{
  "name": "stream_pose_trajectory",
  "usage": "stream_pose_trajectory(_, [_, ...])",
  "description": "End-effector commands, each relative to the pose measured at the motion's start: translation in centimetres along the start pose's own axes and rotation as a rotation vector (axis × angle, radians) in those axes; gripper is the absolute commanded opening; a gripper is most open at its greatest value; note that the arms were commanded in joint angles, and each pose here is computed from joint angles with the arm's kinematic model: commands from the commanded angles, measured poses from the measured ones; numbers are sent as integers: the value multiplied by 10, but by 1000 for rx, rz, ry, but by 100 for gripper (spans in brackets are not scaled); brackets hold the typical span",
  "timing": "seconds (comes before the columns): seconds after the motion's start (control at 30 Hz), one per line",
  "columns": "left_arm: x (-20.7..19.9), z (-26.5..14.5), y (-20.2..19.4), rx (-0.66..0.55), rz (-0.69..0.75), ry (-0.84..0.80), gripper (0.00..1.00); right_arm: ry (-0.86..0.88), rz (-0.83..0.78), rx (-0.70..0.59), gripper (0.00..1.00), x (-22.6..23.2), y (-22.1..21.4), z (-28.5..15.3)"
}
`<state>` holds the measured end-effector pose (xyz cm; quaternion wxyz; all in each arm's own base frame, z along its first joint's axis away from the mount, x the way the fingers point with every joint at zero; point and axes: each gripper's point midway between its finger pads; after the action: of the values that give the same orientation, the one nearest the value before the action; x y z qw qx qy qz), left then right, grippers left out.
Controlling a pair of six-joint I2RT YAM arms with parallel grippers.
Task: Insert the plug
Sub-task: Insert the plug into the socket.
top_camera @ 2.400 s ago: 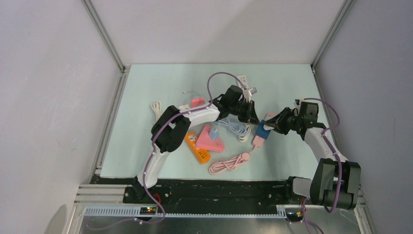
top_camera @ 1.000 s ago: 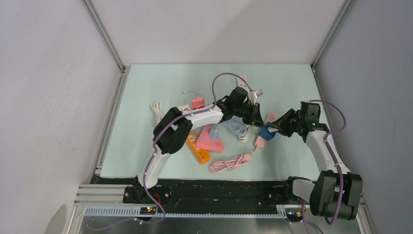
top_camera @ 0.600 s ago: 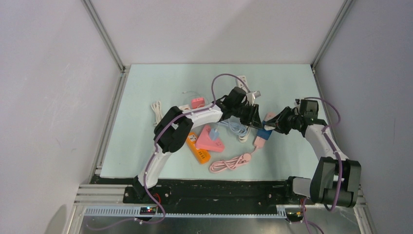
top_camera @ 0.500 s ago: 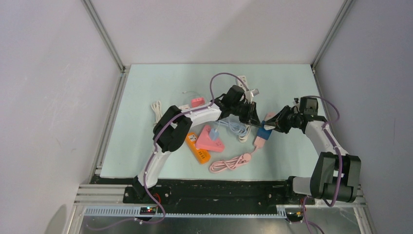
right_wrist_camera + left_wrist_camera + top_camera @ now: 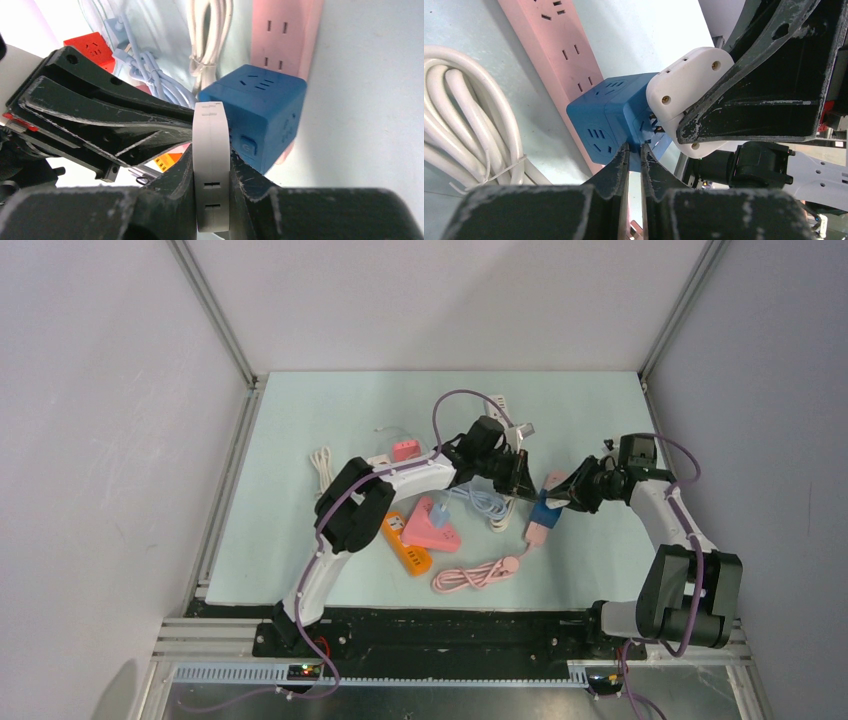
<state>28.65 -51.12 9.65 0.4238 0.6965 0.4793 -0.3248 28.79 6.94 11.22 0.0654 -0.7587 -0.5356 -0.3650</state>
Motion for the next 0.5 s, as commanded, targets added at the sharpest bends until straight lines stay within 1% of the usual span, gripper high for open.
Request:
stream_pose_trajectory(0.0, [60,18,-53,126,-84,186,13,-202,47,185,0,-53,-52,-10])
stream_pose_trajectory(0.23, [68,22,-56,140,-97,208,13,-159,44,185,0,-45,-46,-14])
stream_pose_trajectory(0.37, [59,22,-48,123,-75,194,13,-147,39,169,0,-39,-38,-14])
stream_pose_trajectory(0.47, [54,22,-45,118,-66,182,14,-173,41,180,0,-38,-35,-12])
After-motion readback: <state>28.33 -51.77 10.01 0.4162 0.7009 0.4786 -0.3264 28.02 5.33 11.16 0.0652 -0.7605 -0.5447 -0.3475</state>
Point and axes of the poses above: each gripper's point midway between its finger pads, its own z axis out along the fingers, its own x axis along the line the jaws close on, y = z × x, and after that the axes turned 12 degrees about -z, right-handed
